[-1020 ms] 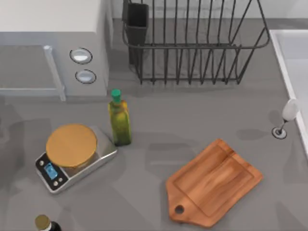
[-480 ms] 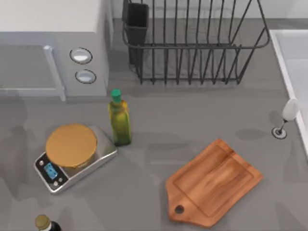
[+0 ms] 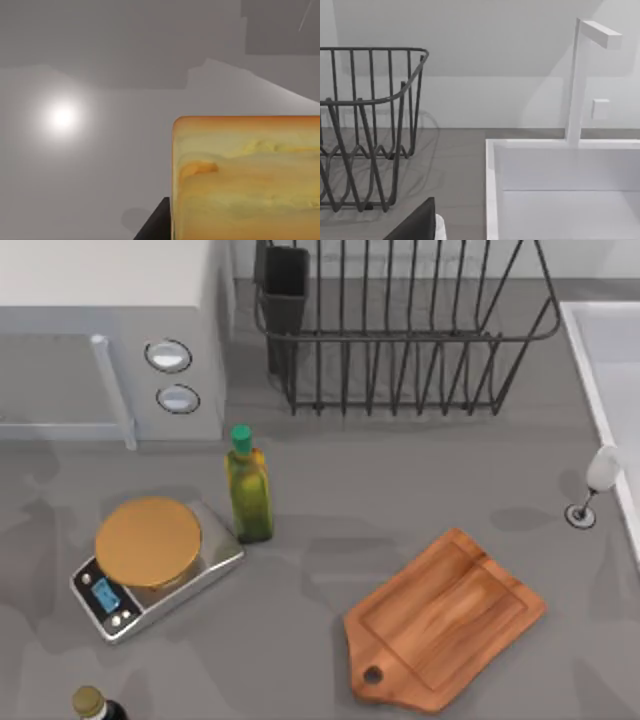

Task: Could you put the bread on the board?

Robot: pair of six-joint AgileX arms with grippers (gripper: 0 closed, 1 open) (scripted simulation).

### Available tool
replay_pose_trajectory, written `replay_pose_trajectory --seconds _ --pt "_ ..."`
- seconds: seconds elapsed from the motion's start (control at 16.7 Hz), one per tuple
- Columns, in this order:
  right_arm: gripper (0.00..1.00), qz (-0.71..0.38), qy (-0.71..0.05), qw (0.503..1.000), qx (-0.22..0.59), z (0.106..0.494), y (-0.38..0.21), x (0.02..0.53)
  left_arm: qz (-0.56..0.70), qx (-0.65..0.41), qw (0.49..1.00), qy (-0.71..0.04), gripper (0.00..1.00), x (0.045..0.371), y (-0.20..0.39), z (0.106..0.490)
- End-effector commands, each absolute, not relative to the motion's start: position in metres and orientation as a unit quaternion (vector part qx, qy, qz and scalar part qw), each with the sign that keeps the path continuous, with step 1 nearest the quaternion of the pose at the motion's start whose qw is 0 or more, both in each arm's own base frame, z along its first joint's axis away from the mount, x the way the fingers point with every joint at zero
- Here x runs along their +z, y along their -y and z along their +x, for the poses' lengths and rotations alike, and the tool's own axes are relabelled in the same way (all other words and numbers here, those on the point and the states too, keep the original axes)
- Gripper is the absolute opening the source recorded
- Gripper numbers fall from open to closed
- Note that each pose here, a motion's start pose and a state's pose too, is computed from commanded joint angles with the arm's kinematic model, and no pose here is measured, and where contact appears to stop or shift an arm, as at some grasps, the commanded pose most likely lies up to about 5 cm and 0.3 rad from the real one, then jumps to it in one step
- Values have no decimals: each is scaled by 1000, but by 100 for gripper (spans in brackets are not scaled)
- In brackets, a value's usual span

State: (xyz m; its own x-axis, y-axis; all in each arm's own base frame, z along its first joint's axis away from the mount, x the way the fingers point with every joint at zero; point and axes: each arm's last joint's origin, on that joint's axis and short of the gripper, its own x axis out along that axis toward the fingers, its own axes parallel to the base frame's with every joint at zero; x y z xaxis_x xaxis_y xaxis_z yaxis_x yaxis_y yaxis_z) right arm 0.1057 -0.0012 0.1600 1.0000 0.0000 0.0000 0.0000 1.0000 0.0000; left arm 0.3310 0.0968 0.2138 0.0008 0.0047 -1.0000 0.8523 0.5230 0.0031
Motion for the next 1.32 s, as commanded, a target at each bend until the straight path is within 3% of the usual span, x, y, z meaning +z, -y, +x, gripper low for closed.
replay_pose_trajectory --seconds 0.36,0.66,0.96,1.14,1.32 --pt "100 0 0 1000 0 106 1 160 331 -372 590 -635 0 214 -48 327" --pt "100 0 0 1000 0 106 1 160 311 -386 536 -684 0 216 64 310" --pt "100 0 0 1000 0 106 1 160 301 -301 490 -760 0 205 182 264" --pt "100 0 0 1000 0 106 1 160 287 -214 511 -782 0 193 244 237" --pt "100 0 0 1000 0 106 1 160 243 -135 566 -776 0 184 295 219"
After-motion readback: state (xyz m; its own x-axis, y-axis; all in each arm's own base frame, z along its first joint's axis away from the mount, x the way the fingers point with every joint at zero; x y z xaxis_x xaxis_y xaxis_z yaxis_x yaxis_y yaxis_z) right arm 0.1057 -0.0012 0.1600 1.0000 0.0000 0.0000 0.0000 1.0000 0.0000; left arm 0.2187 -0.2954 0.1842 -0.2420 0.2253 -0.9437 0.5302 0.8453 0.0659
